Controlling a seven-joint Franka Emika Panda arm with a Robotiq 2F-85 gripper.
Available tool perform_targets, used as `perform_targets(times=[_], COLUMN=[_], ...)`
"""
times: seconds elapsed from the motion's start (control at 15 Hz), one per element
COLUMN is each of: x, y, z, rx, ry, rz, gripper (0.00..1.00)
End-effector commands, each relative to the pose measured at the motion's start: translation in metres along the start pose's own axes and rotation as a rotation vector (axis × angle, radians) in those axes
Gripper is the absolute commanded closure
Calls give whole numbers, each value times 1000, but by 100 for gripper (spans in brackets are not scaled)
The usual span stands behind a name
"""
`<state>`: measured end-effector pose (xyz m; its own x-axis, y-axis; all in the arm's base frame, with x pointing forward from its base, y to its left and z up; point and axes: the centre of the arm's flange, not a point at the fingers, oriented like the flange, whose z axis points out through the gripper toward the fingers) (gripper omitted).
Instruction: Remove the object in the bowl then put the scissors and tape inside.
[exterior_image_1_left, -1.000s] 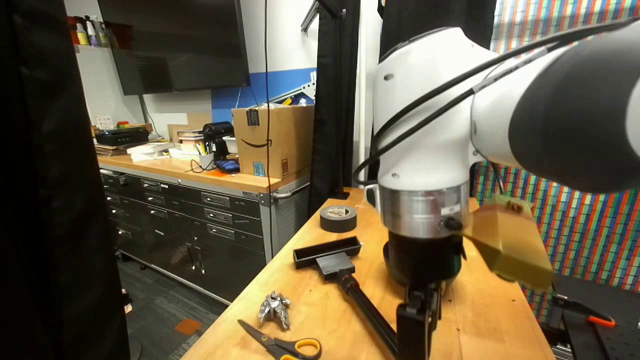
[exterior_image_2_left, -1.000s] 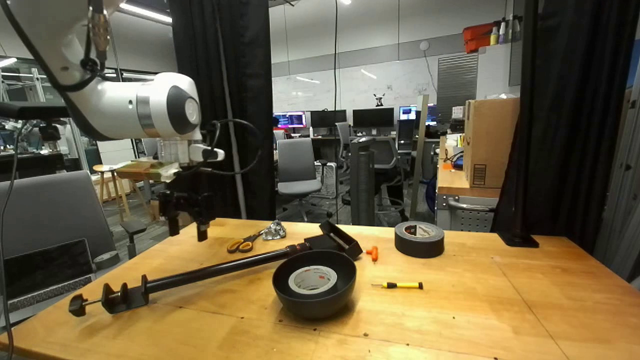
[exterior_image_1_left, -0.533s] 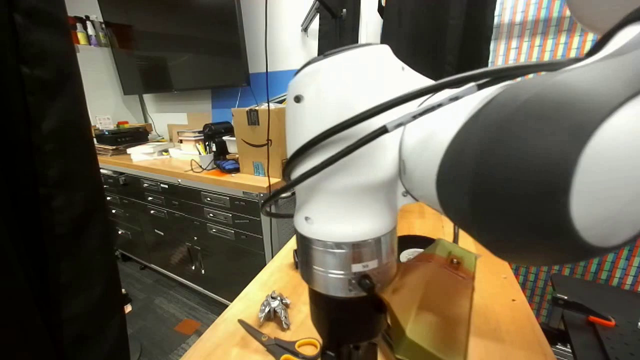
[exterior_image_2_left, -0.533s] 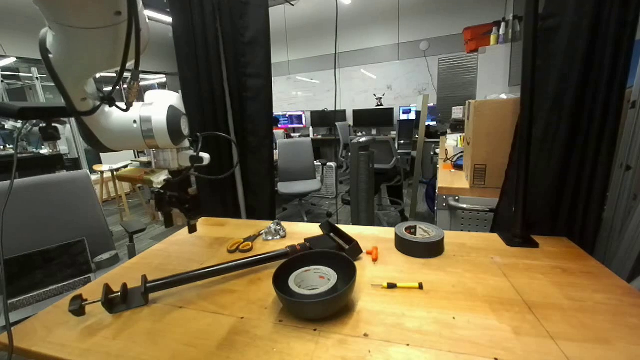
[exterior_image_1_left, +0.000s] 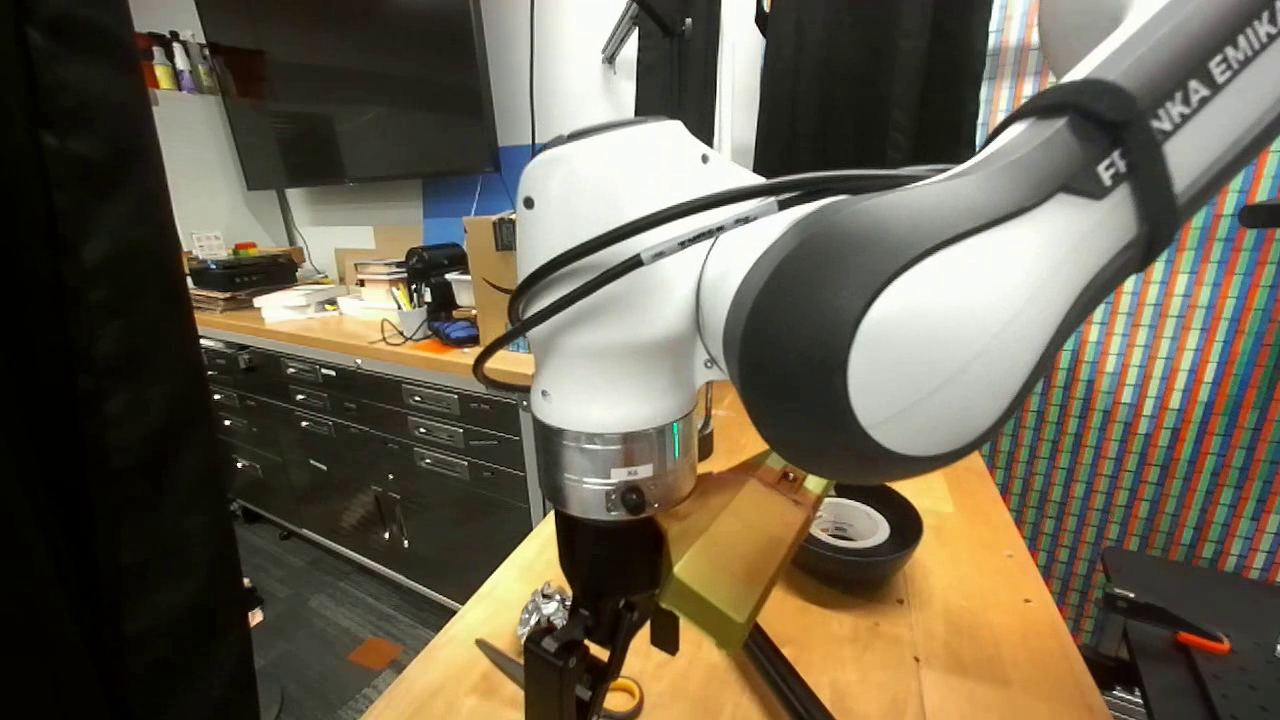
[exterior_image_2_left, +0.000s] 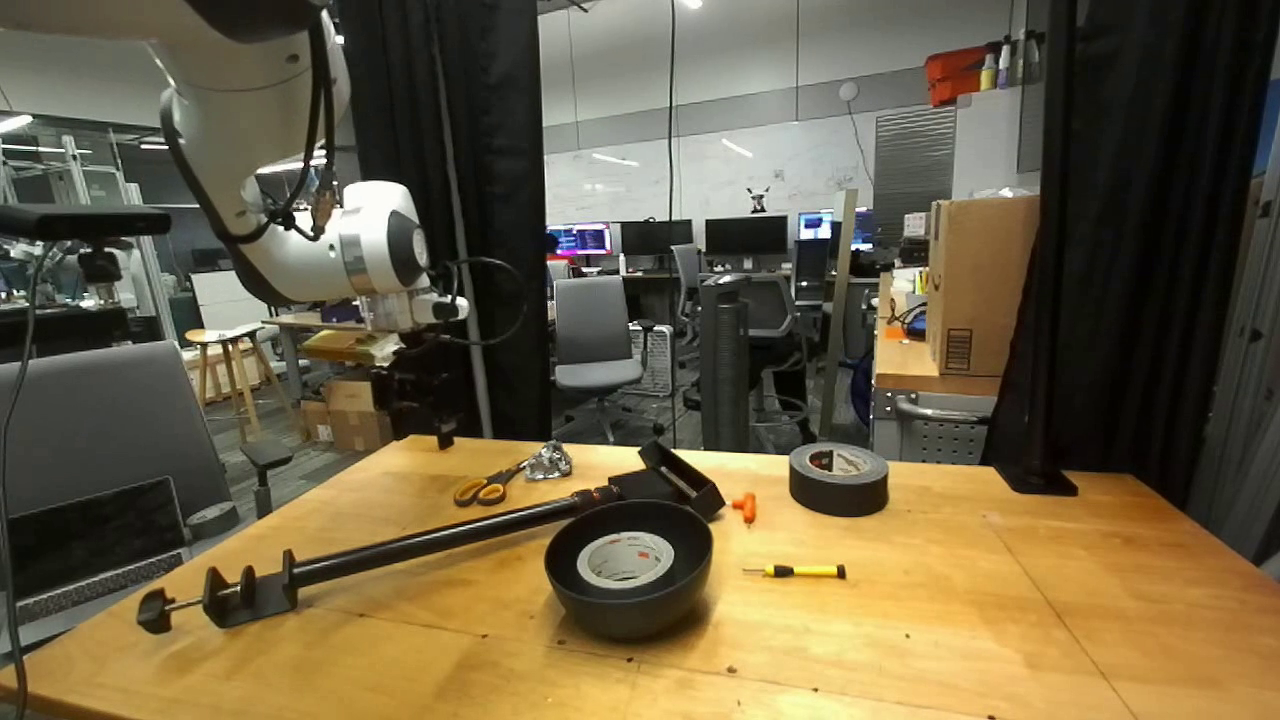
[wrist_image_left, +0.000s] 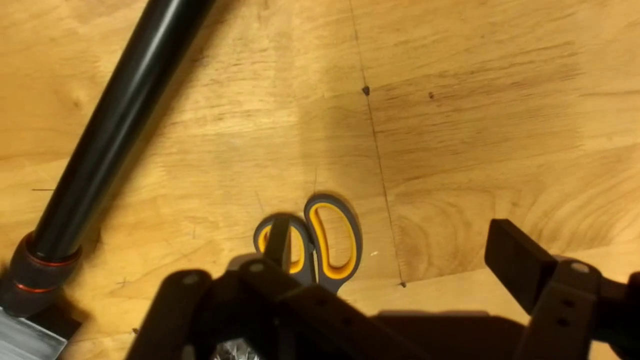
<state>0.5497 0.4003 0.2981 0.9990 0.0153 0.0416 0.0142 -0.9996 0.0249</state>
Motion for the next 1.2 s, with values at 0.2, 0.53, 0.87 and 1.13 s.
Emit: perform_targets(times=[0.2,0.53,0.87,1.13], x=[17,23,40,51], y=[-35,-38,-18,-5], z=[24,53,72,79], rx=[-36,-96,-128,-135], ry=[-7,-4,-8,-8], rz=[-68,-133,-172,-193], gripper=[0,0,0,0])
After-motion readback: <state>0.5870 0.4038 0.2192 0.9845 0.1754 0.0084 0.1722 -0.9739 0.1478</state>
